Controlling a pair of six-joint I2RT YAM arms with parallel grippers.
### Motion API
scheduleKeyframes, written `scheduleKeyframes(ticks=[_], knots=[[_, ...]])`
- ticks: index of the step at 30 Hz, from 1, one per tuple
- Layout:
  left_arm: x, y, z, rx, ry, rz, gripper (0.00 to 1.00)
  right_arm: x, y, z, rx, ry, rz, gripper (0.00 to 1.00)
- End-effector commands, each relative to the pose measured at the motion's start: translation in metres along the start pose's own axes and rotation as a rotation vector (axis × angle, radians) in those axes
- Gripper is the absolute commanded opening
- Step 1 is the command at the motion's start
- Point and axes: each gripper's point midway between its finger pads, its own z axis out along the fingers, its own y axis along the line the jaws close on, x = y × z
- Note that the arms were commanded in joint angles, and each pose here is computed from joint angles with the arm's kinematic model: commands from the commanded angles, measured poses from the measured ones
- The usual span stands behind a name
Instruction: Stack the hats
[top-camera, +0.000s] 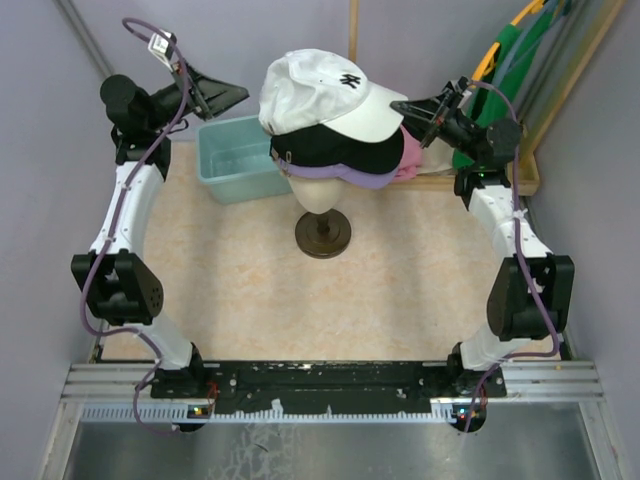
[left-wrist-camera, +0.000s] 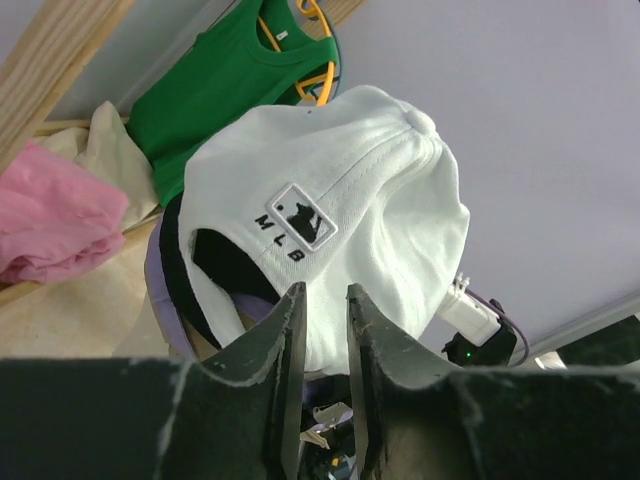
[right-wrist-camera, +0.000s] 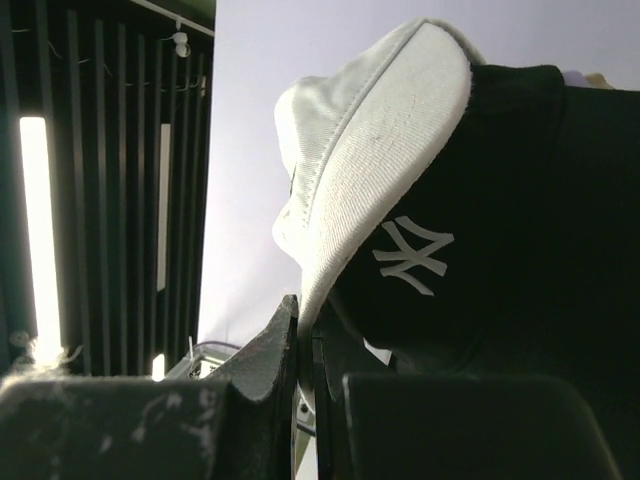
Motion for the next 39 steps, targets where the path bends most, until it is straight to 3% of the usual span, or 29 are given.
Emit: scheduleKeyframes(ticks=[1,7,25,31,39], knots=[[0.012,-0.004,-0.006,-0.015,0.039,-0.002,0.32,0.002,0.027,0.004,-0.068,0.005,-0.076,0.0],[0.043,0.021,-0.018,-0.076,0.061,-0.066,0.42,0.001,0.005,-0.002,-0.043,0.002,-0.044,0.0],[0.055,0.044,0.005,-0.063,0.117,-0.092,0.46,0.03,-0.048,-0.029,0.104,0.031,-0.006,0.0],[0.061,0.044,0.012,-0.049,0.132,-0.102,0.47,0.023,-0.08,-0.033,0.233,0.008,-0.01,0.0],[0.061,0.044,0.016,-0.039,0.135,-0.107,0.48,0.019,-0.091,-0.033,0.248,0.021,0.0,0.0]])
